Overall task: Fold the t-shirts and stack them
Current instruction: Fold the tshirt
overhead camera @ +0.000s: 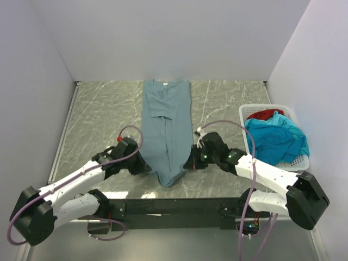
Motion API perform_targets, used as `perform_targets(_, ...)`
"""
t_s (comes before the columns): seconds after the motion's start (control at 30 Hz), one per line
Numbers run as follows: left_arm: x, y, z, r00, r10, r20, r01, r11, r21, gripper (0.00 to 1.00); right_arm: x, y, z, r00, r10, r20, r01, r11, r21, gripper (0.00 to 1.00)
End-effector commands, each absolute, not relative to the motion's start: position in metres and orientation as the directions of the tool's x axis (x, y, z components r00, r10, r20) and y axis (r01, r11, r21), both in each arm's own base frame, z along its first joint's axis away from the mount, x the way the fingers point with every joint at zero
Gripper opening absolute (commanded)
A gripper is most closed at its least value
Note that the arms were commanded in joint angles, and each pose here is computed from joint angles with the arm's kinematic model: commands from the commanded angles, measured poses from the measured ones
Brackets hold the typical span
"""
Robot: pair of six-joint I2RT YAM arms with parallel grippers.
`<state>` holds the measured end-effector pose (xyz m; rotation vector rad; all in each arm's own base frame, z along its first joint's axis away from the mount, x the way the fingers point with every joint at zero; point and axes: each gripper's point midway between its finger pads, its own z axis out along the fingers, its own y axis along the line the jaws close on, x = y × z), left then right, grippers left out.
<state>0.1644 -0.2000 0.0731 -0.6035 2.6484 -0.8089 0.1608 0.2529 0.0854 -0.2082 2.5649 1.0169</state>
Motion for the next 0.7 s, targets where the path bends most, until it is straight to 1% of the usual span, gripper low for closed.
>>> perform_targets(0.0,0.212,-0.210,0.112,-0.811,-0.480,-0.334,-0.204,0.767,-0.608,0.01,0.210,0.255,0.116,-0.857,0.091,-0.506,-0.276,0.748,0.603,0.03)
perform_targets(0.1,0.234,-0.218,0.130,-0.798,-0.480,-0.365,-0.176,0.764,-0.620,0.01,0.233,0.256,0.127,-0.840,0.141,-0.524,-0.253,0.753,0.608,0.03)
perform_targets(0.13,0.246,-0.216,0.137,-0.770,-0.500,-0.397,-0.178,0.765,-0.619,0.01,0.244,0.257,0.133,-0.825,0.155,-0.543,-0.251,0.761,0.598,0.03)
perform_targets(0.3,0.287,-0.210,0.149,-0.725,-0.550,-0.415,-0.176,0.730,-0.660,0.01,0.284,0.250,0.151,-0.781,0.224,-0.582,-0.197,0.797,0.571,0.02)
perform_targets(0.43,0.318,-0.203,0.153,-0.707,-0.564,-0.427,-0.177,0.726,-0.665,0.01,0.310,0.245,0.151,-0.782,0.273,-0.561,-0.141,0.799,0.585,0.02)
perform_targets(0.6,0.349,-0.192,0.159,-0.703,-0.545,-0.457,-0.168,0.752,-0.638,0.01,0.335,0.246,0.155,-0.779,0.267,-0.568,-0.140,0.808,0.572,0.02)
perform_targets(0.67,0.361,-0.187,0.161,-0.695,-0.544,-0.471,-0.164,0.757,-0.633,0.01,0.345,0.241,0.148,-0.784,0.262,-0.563,-0.126,0.820,0.558,0.02)
